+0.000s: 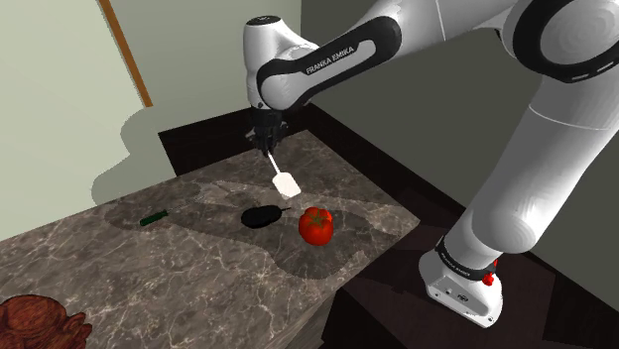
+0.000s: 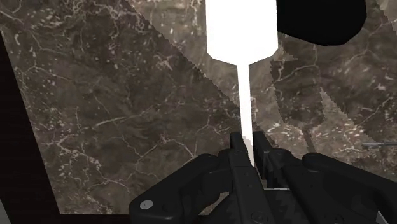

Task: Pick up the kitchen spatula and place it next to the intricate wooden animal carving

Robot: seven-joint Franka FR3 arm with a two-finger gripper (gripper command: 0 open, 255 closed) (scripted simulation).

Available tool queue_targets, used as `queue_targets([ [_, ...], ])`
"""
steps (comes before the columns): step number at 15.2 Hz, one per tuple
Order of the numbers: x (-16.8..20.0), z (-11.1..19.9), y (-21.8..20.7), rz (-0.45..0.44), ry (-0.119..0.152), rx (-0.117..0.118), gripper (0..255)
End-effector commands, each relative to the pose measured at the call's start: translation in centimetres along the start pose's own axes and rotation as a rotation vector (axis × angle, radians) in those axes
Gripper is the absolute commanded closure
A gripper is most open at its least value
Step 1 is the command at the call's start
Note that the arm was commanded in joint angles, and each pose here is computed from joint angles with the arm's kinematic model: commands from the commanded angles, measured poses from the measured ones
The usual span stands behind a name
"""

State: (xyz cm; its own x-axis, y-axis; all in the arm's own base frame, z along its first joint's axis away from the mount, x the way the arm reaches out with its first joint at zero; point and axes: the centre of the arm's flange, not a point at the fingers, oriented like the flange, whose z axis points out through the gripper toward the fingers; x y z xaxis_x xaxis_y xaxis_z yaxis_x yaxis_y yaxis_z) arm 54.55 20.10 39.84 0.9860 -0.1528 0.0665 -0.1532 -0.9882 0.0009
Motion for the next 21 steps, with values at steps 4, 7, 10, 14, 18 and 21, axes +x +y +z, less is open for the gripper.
queue_targets([
  [4, 0.1, -2.6, 0.0, 0.0, 0.0, 0.0, 255],
  [7, 0.2, -4.2, 0.0, 0.0, 0.0, 0.0, 255],
  [10, 0.3, -5.8, 0.0, 0.0, 0.0, 0.0, 255],
  [14, 0.5, -7.9, 0.0, 0.0, 0.0, 0.0, 255],
  [18, 0.6, -10.0, 0.0, 0.0, 0.0, 0.0, 255],
  [21, 0.7, -11.6, 0.0, 0.0, 0.0, 0.0, 255],
])
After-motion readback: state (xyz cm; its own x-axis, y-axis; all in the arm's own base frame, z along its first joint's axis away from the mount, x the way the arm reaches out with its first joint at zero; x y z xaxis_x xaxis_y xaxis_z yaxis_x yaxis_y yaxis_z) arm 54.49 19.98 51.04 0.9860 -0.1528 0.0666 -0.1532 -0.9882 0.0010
